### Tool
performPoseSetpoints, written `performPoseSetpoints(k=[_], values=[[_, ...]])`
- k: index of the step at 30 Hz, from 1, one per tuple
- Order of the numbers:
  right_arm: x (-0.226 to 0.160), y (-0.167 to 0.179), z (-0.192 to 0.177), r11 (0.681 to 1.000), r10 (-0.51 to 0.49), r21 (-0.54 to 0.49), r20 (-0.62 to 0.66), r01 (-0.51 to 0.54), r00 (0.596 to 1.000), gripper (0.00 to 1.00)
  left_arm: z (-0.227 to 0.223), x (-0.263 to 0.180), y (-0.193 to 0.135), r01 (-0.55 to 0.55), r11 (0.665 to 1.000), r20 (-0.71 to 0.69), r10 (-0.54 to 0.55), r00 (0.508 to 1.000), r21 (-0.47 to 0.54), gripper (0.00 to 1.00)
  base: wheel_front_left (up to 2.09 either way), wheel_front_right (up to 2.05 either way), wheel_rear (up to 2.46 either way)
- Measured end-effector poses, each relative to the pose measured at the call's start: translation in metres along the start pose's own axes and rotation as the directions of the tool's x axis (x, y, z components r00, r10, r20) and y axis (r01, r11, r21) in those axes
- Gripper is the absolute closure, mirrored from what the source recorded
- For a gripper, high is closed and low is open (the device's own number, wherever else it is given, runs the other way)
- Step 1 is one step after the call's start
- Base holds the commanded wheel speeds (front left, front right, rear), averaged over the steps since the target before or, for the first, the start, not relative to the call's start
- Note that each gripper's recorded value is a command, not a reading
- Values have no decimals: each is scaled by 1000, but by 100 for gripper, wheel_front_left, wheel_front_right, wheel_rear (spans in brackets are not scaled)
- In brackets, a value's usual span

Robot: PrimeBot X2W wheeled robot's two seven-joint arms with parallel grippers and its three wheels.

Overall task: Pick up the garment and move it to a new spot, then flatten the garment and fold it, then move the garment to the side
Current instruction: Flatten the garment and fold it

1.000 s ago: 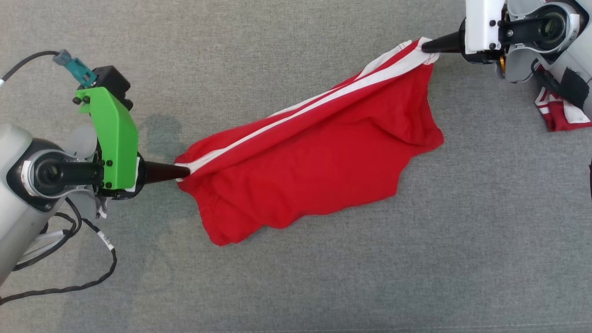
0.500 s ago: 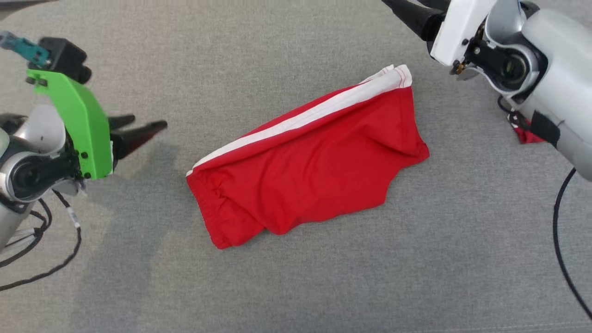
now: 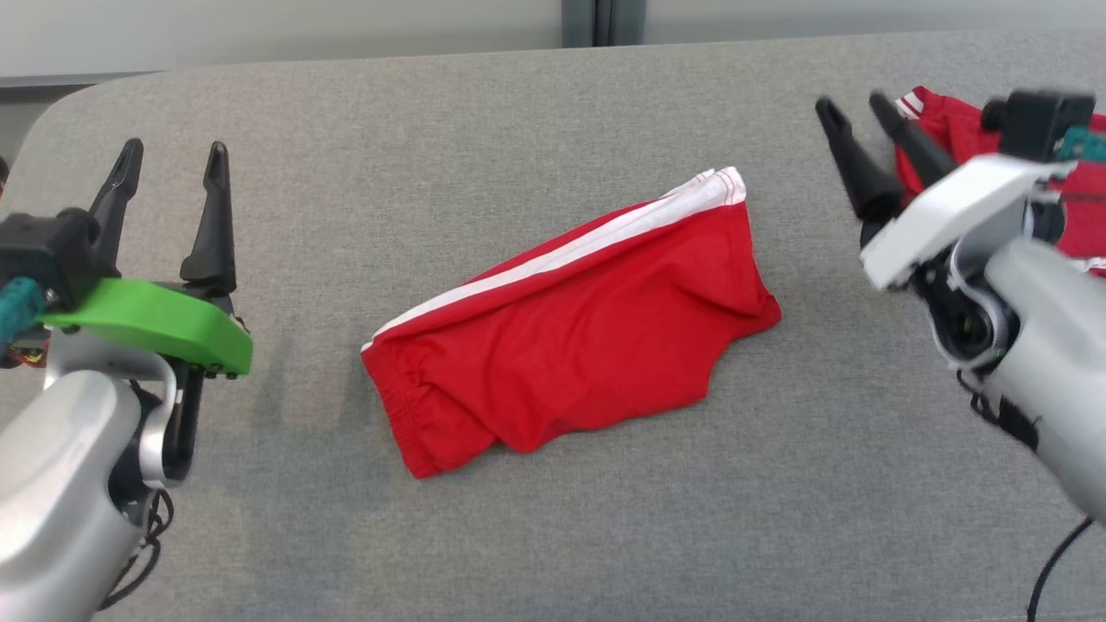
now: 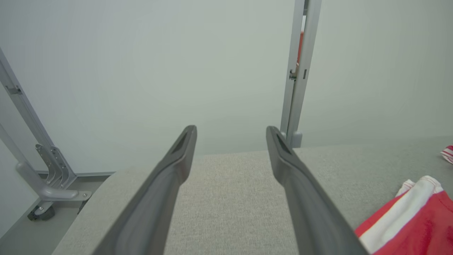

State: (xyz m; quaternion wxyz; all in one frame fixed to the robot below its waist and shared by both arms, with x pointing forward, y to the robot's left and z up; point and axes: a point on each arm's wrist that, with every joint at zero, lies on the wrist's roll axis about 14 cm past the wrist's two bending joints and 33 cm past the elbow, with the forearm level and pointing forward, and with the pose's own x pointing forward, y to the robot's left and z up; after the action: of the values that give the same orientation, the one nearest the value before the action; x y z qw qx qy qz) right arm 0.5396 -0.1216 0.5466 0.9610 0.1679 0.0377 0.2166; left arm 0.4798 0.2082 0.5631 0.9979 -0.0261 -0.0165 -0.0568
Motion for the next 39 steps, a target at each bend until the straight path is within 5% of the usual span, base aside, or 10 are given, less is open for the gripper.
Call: performPoseSetpoints(k=[3,17,23,34,37,39], values=[[-11,-4,-37,999,-31,41,-57,33,998,0,13,-14,-3,-63,998,102,61,993,18,0,0,0,0],[-7,-5,-116,993,-63,72,-340,93,938,0,-36,-85,2,-214,972,70,221,973,-101,0,0,0,0],[7,-9,-135,996,-77,7,-480,91,874,0,-43,-93,9,-230,967,60,237,970,-112,0,0,0,0],[15,-15,-177,989,-102,-4,-733,146,673,0,-58,-107,31,-301,947,23,305,952,-108,0,0,0,0],[14,-7,-185,987,-74,28,-790,156,609,52,-60,-111,36,-320,942,19,323,946,-99,0,0,0,0],[15,-2,-186,988,-58,40,-800,150,598,71,-60,-113,38,-327,940,19,330,944,-97,0,0,0,0]])
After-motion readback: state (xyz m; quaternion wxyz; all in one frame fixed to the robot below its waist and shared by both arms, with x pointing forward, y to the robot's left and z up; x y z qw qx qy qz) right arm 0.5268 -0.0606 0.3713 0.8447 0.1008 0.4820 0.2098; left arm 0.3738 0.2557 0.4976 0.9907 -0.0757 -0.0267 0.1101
